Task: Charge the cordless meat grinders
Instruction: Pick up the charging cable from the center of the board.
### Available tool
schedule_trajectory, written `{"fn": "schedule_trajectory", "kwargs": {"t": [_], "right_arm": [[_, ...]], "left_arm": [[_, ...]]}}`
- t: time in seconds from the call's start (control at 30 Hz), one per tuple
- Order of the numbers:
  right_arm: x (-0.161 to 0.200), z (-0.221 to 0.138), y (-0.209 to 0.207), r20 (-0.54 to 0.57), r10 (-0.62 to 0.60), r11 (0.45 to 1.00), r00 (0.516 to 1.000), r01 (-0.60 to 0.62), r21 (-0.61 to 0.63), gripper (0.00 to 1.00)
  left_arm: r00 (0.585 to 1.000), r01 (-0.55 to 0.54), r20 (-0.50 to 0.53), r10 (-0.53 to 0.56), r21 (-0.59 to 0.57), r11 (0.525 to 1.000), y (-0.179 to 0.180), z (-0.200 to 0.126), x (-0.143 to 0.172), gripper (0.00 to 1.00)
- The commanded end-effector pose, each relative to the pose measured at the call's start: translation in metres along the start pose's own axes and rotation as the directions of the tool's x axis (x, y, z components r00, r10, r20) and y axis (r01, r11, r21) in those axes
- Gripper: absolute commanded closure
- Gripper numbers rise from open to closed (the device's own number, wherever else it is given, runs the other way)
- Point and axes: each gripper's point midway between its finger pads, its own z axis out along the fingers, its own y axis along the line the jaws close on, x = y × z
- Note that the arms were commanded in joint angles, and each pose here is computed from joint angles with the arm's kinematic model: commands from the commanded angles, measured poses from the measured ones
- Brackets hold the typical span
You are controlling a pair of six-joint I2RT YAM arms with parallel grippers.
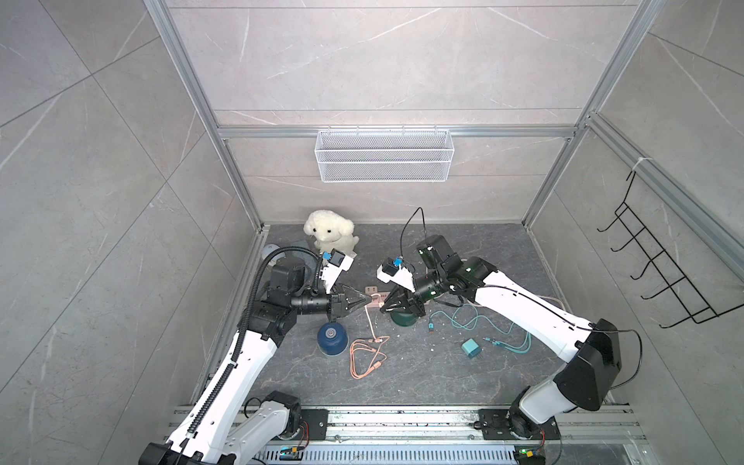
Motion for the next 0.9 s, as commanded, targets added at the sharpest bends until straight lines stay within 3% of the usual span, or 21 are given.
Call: {"fn": "schedule_trajectory", "kwargs": {"t": [0.0, 0.03, 0.17, 0.23, 0.57, 0.7, 0.87], "right_arm": [[-0.012, -0.008, 0.012, 0.021, -0.025, 0.999, 0.999, 0.026, -0.041, 0.92], [-0.012, -0.008, 0.013, 0.017, -0.022, 0.999, 1.000, 0.023, -0.042, 0.92], [-0.010, -0.008, 0.013, 0.002, -0.016, 0.999, 1.000, 0.016, -0.040, 0.92], [-0.010, -0.008, 0.012, -0.003, -0.014, 0.999, 1.000, 0.014, -0.038, 0.92], [-0.011, -0.005, 0.010, -0.015, 0.003, 0.999, 1.000, -0.004, -0.047, 0.92], [-0.011, -0.004, 0.008, -0.023, 0.009, 0.999, 1.000, -0.010, -0.044, 0.91], [-0.013, -0.006, 0.009, -0.018, 0.001, 0.999, 1.000, -0.002, -0.041, 0.92]], "left_arm": [[0.999, -0.037, 0.009, 0.036, 0.025, 0.999, -0.010, -0.003, -0.003, 1.00], [0.999, -0.035, 0.003, 0.035, 0.024, 0.999, -0.009, -0.002, -0.002, 0.94], [0.999, -0.021, -0.030, 0.022, 0.025, 0.999, -0.001, 0.003, 0.000, 0.53], [0.999, -0.019, -0.045, 0.020, 0.040, 0.999, 0.001, 0.006, 0.000, 0.47], [0.995, -0.033, -0.087, 0.045, 0.131, 0.991, -0.005, 0.021, -0.006, 0.45], [0.993, -0.032, -0.106, 0.049, 0.160, 0.987, -0.009, 0.027, -0.004, 0.49], [0.992, -0.014, -0.126, 0.034, 0.157, 0.988, -0.008, 0.029, 0.001, 0.62]]}}
